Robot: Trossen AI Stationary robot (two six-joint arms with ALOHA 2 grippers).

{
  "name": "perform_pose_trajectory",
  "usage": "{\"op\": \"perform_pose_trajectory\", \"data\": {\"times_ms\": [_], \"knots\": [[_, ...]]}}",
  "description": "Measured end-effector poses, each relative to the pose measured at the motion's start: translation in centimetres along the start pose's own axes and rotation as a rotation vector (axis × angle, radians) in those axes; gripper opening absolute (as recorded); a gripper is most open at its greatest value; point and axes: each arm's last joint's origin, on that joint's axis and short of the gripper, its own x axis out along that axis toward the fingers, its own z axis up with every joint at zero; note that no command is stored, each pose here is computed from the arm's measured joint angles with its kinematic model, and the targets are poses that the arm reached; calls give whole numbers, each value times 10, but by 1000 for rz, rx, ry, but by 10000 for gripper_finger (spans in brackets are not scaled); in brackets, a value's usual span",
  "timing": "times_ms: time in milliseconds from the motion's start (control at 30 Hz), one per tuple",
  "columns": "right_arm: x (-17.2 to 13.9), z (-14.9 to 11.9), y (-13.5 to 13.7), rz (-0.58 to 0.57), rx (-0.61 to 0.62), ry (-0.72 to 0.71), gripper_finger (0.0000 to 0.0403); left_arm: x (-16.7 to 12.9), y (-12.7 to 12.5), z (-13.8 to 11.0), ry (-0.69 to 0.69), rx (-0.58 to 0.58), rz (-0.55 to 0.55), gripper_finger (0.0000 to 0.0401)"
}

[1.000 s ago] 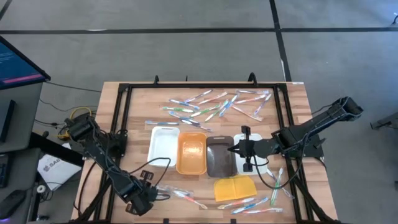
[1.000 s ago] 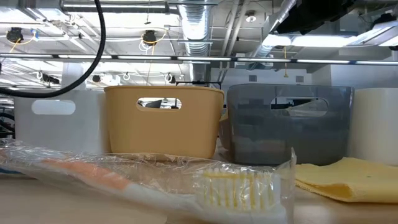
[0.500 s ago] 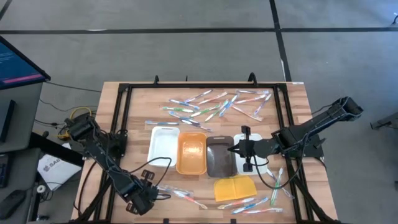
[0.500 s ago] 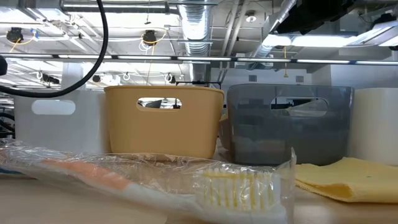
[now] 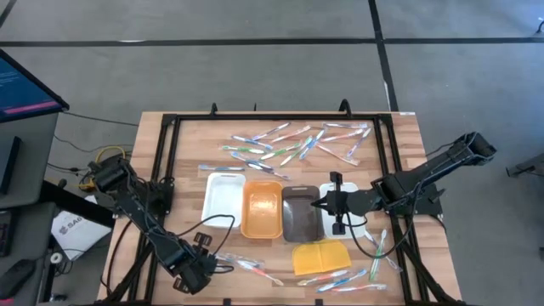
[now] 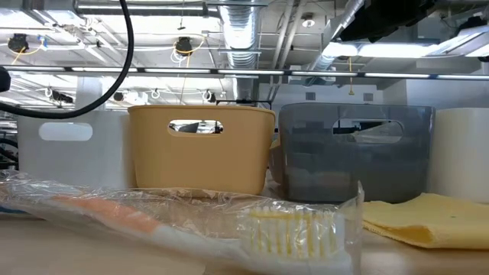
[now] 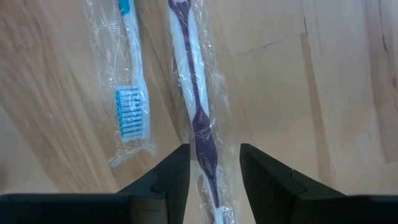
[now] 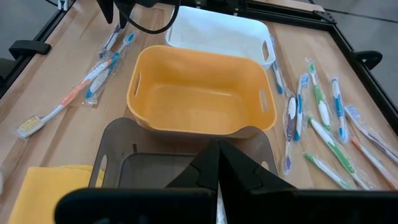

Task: Pick & Place Toothbrushes
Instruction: Put the purple toothbrush into the right white bin

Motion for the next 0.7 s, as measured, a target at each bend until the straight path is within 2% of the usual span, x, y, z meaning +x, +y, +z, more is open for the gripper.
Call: {"op": "perform_pose_trajectory", "data": {"times_ms": [700], "knots": [[0,0,0,0,-1,1,0,14,3,-10,-3,-102,-52,133]]}}
